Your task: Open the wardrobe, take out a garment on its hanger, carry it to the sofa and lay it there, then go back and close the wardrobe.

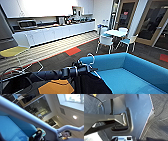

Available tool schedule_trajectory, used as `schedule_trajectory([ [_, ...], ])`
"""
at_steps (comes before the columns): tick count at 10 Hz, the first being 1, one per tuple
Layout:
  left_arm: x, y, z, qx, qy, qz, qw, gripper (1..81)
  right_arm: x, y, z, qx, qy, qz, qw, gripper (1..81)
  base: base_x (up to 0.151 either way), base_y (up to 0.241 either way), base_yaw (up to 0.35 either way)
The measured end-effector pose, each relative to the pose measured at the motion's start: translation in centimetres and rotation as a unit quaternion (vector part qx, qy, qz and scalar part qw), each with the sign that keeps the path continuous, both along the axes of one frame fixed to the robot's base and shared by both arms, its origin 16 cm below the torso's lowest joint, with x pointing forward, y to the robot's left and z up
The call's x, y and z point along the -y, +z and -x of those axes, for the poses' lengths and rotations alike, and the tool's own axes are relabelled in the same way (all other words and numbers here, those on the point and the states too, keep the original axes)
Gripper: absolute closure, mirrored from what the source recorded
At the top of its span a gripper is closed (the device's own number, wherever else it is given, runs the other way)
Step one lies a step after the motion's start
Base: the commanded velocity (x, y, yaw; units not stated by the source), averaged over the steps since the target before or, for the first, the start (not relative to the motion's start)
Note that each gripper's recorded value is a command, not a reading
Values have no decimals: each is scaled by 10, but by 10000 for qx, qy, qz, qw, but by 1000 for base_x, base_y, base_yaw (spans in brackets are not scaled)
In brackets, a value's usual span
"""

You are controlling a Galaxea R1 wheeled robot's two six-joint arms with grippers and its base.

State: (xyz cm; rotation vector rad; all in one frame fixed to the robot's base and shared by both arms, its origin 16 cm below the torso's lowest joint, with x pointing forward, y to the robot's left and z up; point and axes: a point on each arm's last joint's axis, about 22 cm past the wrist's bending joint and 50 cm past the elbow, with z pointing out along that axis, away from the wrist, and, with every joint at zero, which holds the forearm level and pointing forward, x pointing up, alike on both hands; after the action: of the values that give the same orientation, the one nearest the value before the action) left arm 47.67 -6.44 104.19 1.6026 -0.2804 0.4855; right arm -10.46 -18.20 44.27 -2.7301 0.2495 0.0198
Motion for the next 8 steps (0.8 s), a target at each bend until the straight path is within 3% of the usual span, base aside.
schedule_trajectory([
  [8, -3, -3, 0, 17, 14, -18, 10000, 811, 0, -1, -1, 10, 5, 11, 10000, 10, 0, 0, -291],
])
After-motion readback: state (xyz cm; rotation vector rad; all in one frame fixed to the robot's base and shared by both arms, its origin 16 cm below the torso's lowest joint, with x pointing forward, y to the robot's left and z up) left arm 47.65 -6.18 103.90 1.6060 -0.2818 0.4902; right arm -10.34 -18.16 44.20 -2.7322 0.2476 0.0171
